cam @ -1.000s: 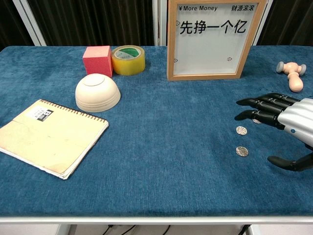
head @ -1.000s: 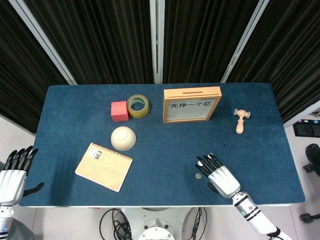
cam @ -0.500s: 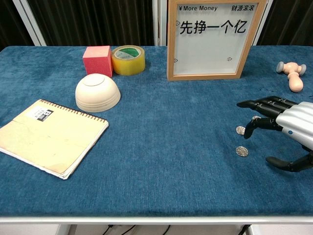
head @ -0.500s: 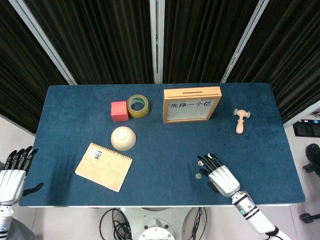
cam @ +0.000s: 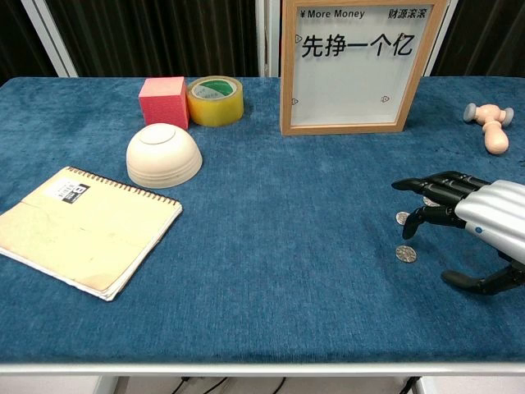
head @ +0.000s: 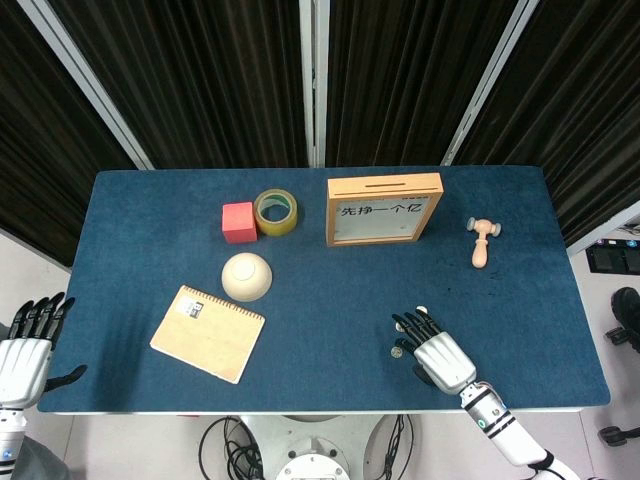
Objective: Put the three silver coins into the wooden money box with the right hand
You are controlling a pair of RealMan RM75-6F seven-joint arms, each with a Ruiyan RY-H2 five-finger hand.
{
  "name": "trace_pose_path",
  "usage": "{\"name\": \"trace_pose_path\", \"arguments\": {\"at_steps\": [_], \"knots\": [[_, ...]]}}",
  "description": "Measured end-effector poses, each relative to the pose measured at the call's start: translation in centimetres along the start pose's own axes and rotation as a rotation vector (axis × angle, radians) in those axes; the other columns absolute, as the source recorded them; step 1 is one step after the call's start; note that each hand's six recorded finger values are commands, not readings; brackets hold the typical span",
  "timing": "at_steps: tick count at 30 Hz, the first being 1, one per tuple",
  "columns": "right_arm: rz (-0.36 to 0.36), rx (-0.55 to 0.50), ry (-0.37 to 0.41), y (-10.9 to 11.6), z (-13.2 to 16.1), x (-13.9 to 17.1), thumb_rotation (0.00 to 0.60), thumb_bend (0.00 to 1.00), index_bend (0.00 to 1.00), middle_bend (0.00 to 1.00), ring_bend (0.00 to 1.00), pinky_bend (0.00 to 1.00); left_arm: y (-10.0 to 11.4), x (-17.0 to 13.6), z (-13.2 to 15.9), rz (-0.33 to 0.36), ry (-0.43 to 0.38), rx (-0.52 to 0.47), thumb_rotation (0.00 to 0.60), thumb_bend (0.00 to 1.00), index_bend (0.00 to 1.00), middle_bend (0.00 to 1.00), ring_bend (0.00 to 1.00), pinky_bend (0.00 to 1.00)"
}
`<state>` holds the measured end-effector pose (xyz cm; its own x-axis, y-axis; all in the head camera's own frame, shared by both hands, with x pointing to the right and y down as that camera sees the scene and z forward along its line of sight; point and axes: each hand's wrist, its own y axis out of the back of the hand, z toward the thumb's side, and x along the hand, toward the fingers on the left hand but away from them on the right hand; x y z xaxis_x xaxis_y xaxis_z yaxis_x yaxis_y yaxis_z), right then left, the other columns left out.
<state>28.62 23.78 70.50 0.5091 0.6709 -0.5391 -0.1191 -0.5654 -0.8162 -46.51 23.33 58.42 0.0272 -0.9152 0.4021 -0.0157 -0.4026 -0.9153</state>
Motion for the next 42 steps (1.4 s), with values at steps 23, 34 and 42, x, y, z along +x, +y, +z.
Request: {"name": "trace_pose_path", "arguments": {"at_steps": [23, 34, 42], "knots": [[0.022, 0.000, 0.001, -0.60, 0.37, -0.61, 0.600, 0.25, 0.35, 0.00, 0.00, 0.00, -0.17, 0.06, -0.49, -0.004, 0.010, -0.007, 0.600, 0.00, 0.01, 0.00, 0.00, 0.00], [0.025, 0.007, 0.000, -0.77, 0.47, -0.81, 0.600, 0.26, 0.35, 0.00, 0.00, 0.00, -0.25, 0.13, -0.61, -0.006, 0.010, -0.009, 0.600, 0.00, 0.01, 0.00, 0.00, 0.00], [0.029, 0.006, -0.001, -0.77, 0.51, -0.94, 0.600, 0.27, 0.37, 0.00, 0.00, 0.00, -0.31, 0.18, -0.71, -0.009, 0.012, -0.010, 0.600, 0.00, 0.01, 0.00, 0.00, 0.00]]}}
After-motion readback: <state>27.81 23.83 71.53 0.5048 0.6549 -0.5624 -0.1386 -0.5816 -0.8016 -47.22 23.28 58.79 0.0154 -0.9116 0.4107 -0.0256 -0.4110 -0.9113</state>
